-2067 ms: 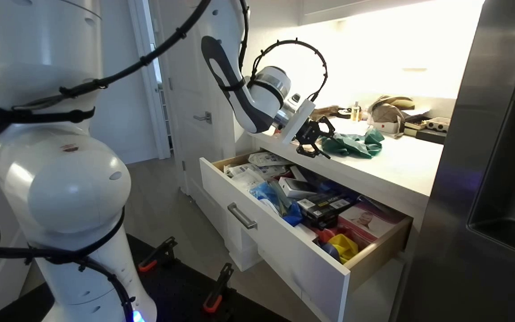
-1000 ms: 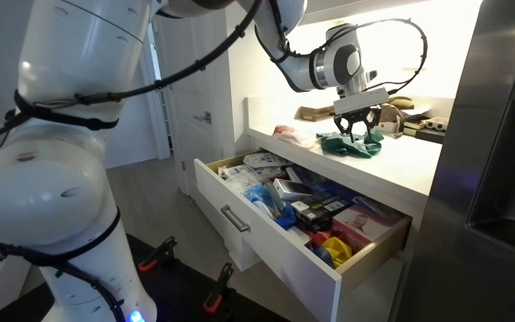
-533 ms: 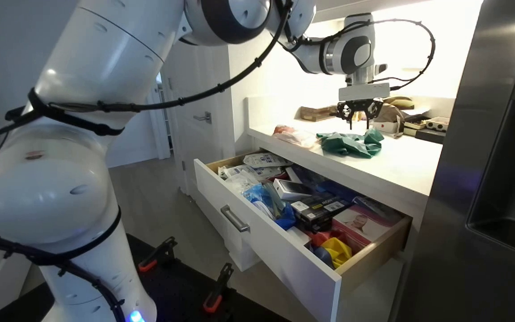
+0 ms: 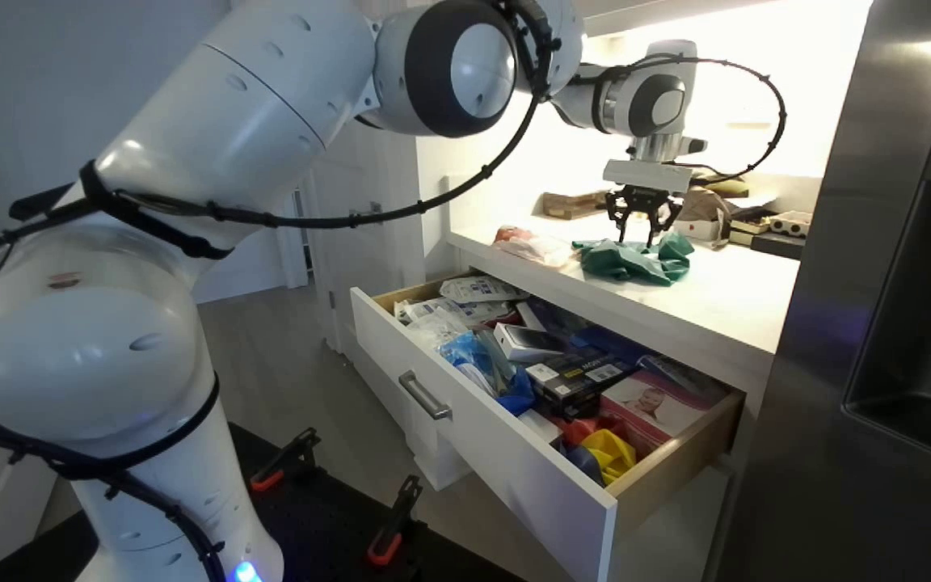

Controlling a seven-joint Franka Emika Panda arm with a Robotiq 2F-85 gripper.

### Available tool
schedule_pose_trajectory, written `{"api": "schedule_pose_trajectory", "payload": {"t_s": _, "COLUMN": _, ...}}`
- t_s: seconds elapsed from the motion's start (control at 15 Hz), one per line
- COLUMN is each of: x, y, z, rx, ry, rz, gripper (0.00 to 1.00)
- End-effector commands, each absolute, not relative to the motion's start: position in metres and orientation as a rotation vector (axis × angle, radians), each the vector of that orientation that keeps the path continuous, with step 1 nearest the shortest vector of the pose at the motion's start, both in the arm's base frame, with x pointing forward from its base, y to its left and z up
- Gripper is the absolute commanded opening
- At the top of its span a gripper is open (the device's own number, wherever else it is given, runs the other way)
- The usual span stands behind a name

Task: Open the top most drawer of the cabinet and put the fabric in the drawer.

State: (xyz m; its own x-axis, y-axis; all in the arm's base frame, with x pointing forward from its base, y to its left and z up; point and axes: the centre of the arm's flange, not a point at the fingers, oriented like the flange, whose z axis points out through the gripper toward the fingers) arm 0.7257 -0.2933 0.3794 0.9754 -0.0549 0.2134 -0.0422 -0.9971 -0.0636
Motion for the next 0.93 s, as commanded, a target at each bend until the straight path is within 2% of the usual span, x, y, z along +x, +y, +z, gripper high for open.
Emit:
{"api": "schedule_pose_trajectory", "payload": {"t_s": 0.0, "x": 0.760, "y": -0.299, "z": 0.397, "rx": -2.974, "ry": 0.200, "rz": -0.276, "gripper": 0.80}}
{"api": "schedule_pose_trajectory", "payload": {"t_s": 0.87, "x": 0.738, "y": -0.239, "z": 0.386, "rx": -2.886, "ry": 0.017, "rz": -0.041, "gripper": 0.80}}
